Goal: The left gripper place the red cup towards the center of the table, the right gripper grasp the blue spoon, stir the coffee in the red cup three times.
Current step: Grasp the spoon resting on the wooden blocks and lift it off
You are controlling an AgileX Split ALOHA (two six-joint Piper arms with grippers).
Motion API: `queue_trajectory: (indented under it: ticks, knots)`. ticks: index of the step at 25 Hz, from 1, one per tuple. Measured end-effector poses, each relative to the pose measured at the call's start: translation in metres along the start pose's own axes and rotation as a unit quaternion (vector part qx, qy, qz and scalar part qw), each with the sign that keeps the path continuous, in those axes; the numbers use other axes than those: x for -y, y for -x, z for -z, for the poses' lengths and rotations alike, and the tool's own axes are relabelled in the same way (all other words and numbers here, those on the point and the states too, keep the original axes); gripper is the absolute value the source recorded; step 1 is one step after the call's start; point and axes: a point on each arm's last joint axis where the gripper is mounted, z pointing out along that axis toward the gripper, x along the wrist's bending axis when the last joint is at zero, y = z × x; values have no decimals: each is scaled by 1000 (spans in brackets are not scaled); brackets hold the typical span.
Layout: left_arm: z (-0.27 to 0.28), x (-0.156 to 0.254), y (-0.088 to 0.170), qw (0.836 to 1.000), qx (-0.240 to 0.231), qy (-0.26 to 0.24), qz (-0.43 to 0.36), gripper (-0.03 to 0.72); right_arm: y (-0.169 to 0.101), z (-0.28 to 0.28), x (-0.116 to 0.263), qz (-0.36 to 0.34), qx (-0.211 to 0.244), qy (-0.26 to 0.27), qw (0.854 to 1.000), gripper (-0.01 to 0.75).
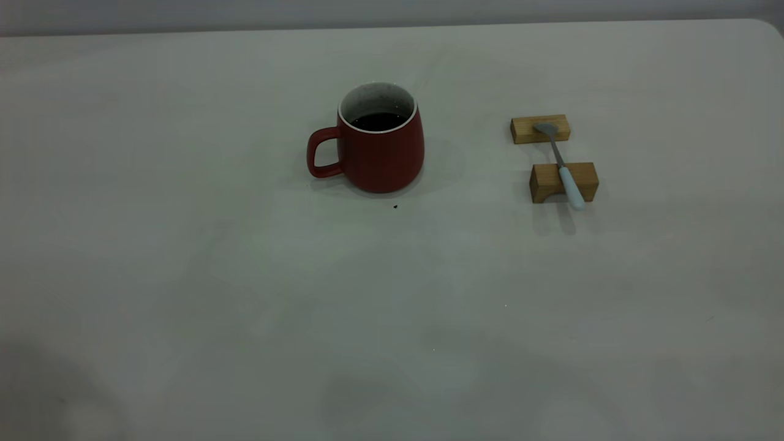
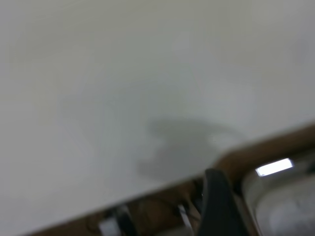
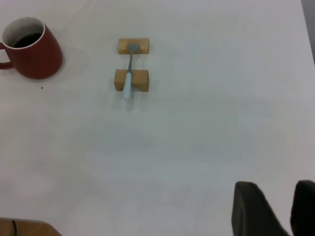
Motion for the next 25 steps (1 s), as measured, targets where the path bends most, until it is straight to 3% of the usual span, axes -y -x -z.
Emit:
queue_trajectory:
  ticks: [3, 8, 25]
  knots:
    - [-20, 33, 7, 1000, 20, -19, 1, 551, 0, 0, 0, 0, 0, 0, 1000, 238]
    - [-36, 73, 10, 1000, 26, 4, 3, 551, 0, 0, 0, 0, 0, 0, 1000, 238]
    - [-23, 128, 9, 988, 31, 143, 52, 551, 0, 0, 0, 0, 0, 0, 1000, 238]
